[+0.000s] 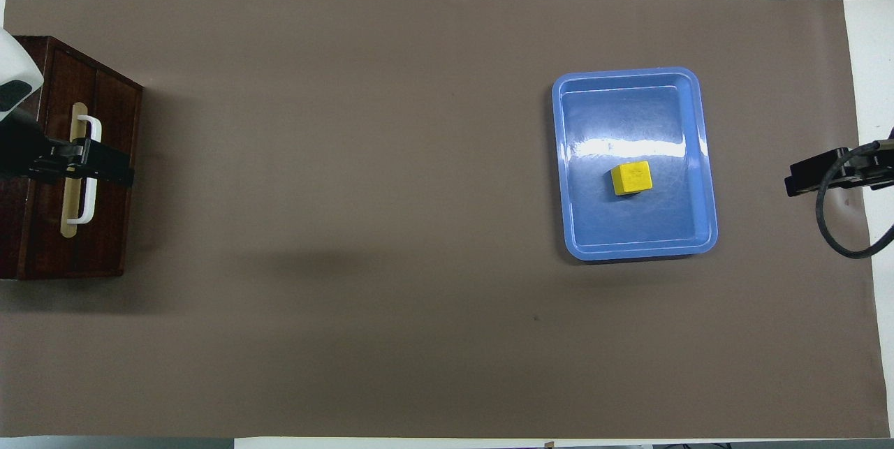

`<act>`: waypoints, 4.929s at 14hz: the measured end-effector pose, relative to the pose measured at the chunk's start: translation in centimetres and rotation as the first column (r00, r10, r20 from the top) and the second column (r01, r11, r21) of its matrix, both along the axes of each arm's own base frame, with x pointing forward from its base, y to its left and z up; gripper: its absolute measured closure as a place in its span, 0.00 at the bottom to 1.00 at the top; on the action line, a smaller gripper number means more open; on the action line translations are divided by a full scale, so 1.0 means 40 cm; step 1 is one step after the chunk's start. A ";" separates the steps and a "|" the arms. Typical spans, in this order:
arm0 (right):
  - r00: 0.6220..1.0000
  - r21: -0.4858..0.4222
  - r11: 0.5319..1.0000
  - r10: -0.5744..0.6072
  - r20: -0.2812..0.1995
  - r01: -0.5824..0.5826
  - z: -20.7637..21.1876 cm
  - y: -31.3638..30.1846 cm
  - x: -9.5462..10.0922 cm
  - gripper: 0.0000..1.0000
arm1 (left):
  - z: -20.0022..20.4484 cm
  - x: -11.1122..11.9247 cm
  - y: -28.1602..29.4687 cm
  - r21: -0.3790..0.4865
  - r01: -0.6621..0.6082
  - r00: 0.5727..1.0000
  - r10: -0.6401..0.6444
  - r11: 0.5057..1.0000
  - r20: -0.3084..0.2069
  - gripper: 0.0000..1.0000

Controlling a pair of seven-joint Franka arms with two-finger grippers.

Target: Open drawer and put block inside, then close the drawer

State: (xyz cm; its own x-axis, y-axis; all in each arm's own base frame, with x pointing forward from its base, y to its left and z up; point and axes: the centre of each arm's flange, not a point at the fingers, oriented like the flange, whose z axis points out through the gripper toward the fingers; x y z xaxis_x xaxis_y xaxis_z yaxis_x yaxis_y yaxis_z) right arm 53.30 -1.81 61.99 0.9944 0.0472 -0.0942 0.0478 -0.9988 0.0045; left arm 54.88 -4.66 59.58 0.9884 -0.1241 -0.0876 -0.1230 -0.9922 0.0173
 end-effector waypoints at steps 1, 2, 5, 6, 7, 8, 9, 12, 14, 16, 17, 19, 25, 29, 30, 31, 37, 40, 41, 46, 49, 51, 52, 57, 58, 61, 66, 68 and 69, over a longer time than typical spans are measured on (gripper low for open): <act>1.000 0.000 1.000 0.000 0.000 0.000 0.000 0.000 0.000 0.00 | 0.000 0.000 0.000 0.000 0.000 1.000 0.000 1.000 0.000 0.00; 1.000 0.000 1.000 0.000 0.000 0.000 0.000 0.000 0.000 0.00 | -0.001 0.000 0.000 0.000 0.001 1.000 -0.001 1.000 -0.001 0.00; 1.000 0.000 1.000 0.000 0.000 0.000 0.000 0.000 0.000 0.00 | -0.010 0.006 0.000 -0.001 0.004 1.000 -0.004 1.000 0.017 0.00; 1.000 0.000 1.000 0.000 0.001 0.000 0.001 0.000 0.000 0.00 | -0.024 0.012 0.003 0.007 0.015 0.999 -0.015 1.000 0.041 0.00; 1.000 0.000 1.000 0.000 0.002 0.000 0.002 0.000 0.000 0.00 | -0.046 0.016 0.010 0.031 0.030 0.997 -0.032 0.999 0.065 0.00; 1.000 0.000 1.000 0.000 0.005 0.000 0.004 0.000 0.001 0.00 | -0.073 0.019 0.018 0.064 0.046 0.995 -0.051 0.997 0.081 0.00; 1.000 0.000 1.000 0.000 0.010 0.000 0.006 0.000 0.002 0.00 | -0.101 0.021 0.026 0.098 0.059 0.993 -0.068 0.993 0.092 0.00; 1.000 -0.001 1.000 0.000 0.018 0.000 0.007 0.000 0.004 0.00 | -0.181 0.032 0.053 0.184 0.090 0.986 -0.113 0.979 0.120 0.00; 1.000 -0.001 1.000 -0.006 0.022 0.006 0.004 -0.002 0.007 0.00 | -0.246 0.041 0.084 0.209 0.093 0.984 -0.122 0.974 0.131 0.00; 0.998 -0.004 0.998 -0.065 0.026 0.065 -0.012 -0.004 0.011 0.00 | -0.305 0.050 0.115 0.227 0.099 0.984 -0.129 0.969 0.121 0.00; 0.994 0.000 0.994 -0.108 0.018 0.108 -0.026 -0.003 0.011 0.00 | -0.329 0.057 0.124 0.248 0.109 0.983 -0.141 0.963 0.117 0.00; 0.977 0.029 0.976 -0.215 -0.005 0.215 -0.062 0.009 0.011 0.00 | -0.374 0.071 0.138 0.268 0.123 0.980 -0.159 0.956 0.116 0.00; 0.819 0.096 0.815 -0.558 -0.135 0.571 -0.246 0.034 0.023 0.00 | -0.462 0.088 0.135 0.256 0.123 0.972 -0.169 0.959 0.166 0.00; 0.603 0.135 0.590 -0.751 -0.271 0.796 -0.437 0.011 0.095 0.00 | -0.467 0.084 -0.004 0.240 0.044 0.973 -0.096 0.970 0.209 0.00; 0.552 0.141 0.536 -0.779 -0.296 0.832 -0.482 0.002 0.107 0.00 | -0.468 0.078 -0.058 0.235 0.040 0.972 -0.092 0.971 0.215 0.00; 0.502 0.141 0.483 -0.803 -0.322 0.864 -0.522 -0.001 0.113 0.00 | -0.469 0.071 -0.102 0.232 0.039 0.972 -0.091 0.972 0.219 0.00; 0.316 0.069 0.322 -0.824 -0.470 0.944 -0.717 -0.014 0.127 0.00 | -0.468 0.038 -0.232 0.231 0.046 0.972 -0.097 0.972 0.214 0.00; 0.222 0.045 0.235 -0.815 -0.535 0.971 -0.773 -0.036 0.145 0.00 | -0.472 0.021 -0.287 0.223 0.065 0.971 -0.113 0.973 0.209 0.00; 0.198 0.036 0.214 -0.813 -0.548 0.976 -0.781 -0.036 0.151 0.00 | -0.473 0.018 -0.292 0.224 0.066 0.972 -0.113 0.972 0.205 0.00; 0.137 -0.002 0.169 -0.804 -0.578 0.986 -0.823 -0.030 0.160 0.00 | -0.438 0.038 -0.256 0.238 0.035 0.978 -0.082 0.971 0.191 0.00; 0.137 -0.001 0.169 -0.806 -0.576 0.986 -0.827 -0.027 0.162 0.00 | -0.439 0.056 -0.189 0.246 0.039 0.981 -0.083 0.969 0.174 0.00; 0.134 0.005 0.159 -0.813 -0.567 0.987 -0.834 -0.030 0.164 0.00 | -0.454 0.054 -0.173 0.245 0.042 0.982 -0.085 0.969 0.168 0.00; 0.129 0.008 0.151 -0.818 -0.560 0.989 -0.841 -0.033 0.164 0.00 | -0.460 0.052 -0.177 0.243 0.046 0.982 -0.089 0.969 0.169 0.00; 0.120 0.009 0.138 -0.827 -0.549 0.990 -0.862 -0.033 0.159 0.00 | -0.483 0.047 -0.199 0.223 -0.010 0.978 -0.037 0.975 0.203 0.00; 0.121 0.009 0.138 -0.827 -0.549 0.990 -0.862 -0.033 0.159 0.00 | -0.484 0.045 -0.214 0.220 -0.014 0.978 -0.032 0.975 0.208 0.00; 0.121 0.009 0.138 -0.827 -0.549 0.990 -0.862 -0.033 0.159 0.00 | -0.483 0.038 -0.244 0.216 -0.022 0.976 -0.026 0.976 0.216 0.00; 0.121 0.009 0.139 -0.827 -0.548 0.990 -0.862 -0.032 0.159 0.41 | -0.483 0.031 -0.269 0.213 -0.030 0.975 -0.018 0.977 0.221 0.00; 0.123 0.010 0.141 -0.827 -0.548 0.990 -0.861 -0.029 0.160 0.45 | -0.483 0.031 -0.270 0.215 -0.031 0.976 -0.017 0.976 0.218 0.00; 0.124 0.011 0.142 -0.827 -0.548 0.990 -0.861 -0.027 0.160 0.45 | -0.481 0.029 -0.271 0.220 -0.034 0.978 -0.013 0.975 0.210 0.00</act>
